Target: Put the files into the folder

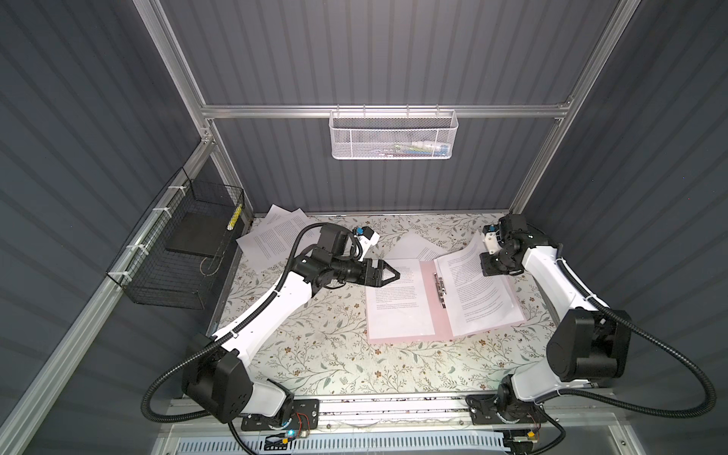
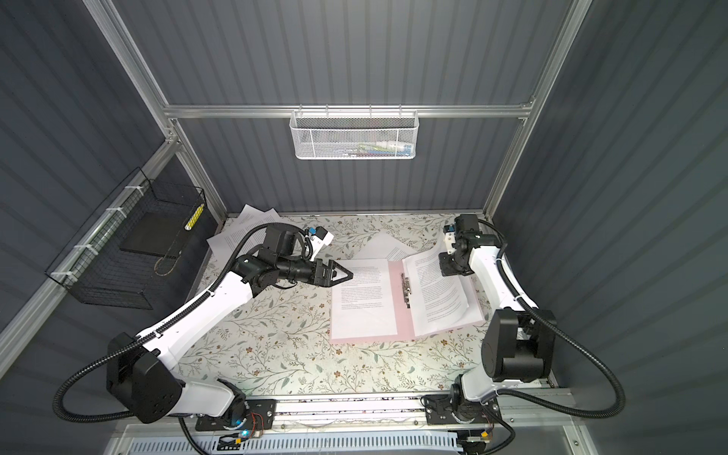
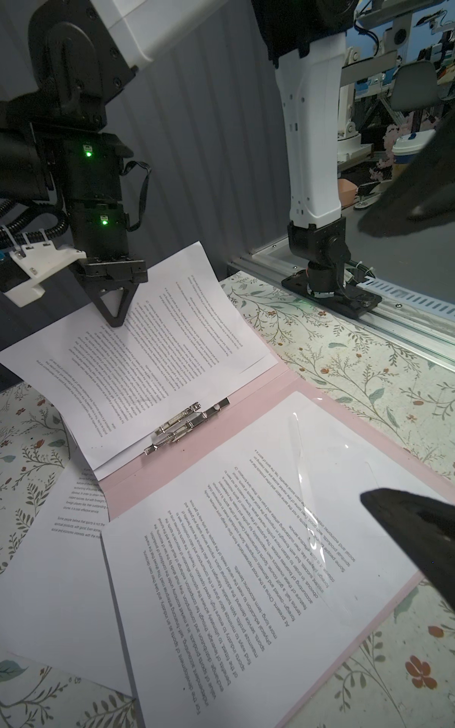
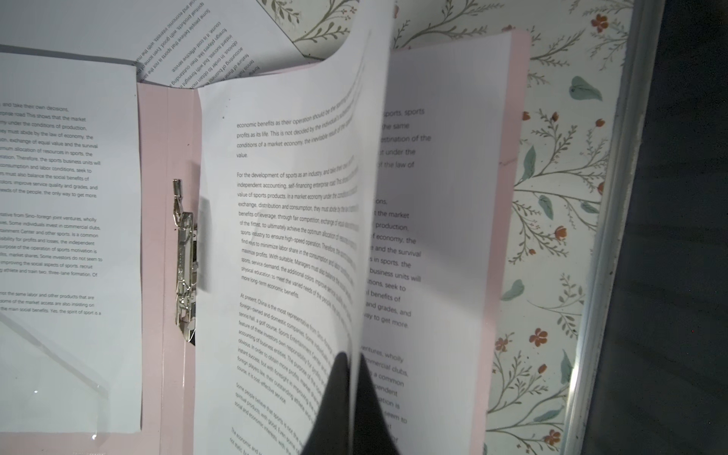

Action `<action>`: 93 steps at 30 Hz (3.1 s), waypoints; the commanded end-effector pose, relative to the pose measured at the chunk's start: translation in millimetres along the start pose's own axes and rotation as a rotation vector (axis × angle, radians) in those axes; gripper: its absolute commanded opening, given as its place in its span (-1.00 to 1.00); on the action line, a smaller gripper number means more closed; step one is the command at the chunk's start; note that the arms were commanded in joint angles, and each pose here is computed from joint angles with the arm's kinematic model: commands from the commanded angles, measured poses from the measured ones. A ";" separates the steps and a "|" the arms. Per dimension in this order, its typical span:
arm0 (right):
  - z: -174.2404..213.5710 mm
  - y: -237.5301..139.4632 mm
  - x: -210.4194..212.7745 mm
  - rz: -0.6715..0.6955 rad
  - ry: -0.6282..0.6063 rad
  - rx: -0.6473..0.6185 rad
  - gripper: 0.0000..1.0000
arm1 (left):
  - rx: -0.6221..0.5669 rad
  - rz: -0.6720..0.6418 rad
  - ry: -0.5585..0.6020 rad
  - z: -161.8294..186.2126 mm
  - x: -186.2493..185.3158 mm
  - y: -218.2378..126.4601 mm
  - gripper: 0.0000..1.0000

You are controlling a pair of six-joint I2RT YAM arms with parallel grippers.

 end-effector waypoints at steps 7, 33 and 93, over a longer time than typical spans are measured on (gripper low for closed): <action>-2.4 2.1 5.3 -0.043 0.033 0.001 -1.00 | 0.024 0.041 -0.012 3.3 -0.7 6.3 0.99; 6.2 11.2 12.3 -0.071 0.041 0.042 -1.00 | 0.029 0.067 -0.016 2.5 -3.0 6.7 0.99; -5.7 -68.3 -17.3 -0.210 0.569 -0.457 0.98 | 0.163 -0.626 -0.149 20.5 99.4 -9.9 0.99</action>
Point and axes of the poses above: each gripper's point midway between its finger pads, its own y axis out along the fingers, its own x axis along the line the jaws close on, z = x × y, the point moved 7 cm from there along -y, back along the fingers, and after that the axes turned 13 degrees about y, right-handed, at the moved point
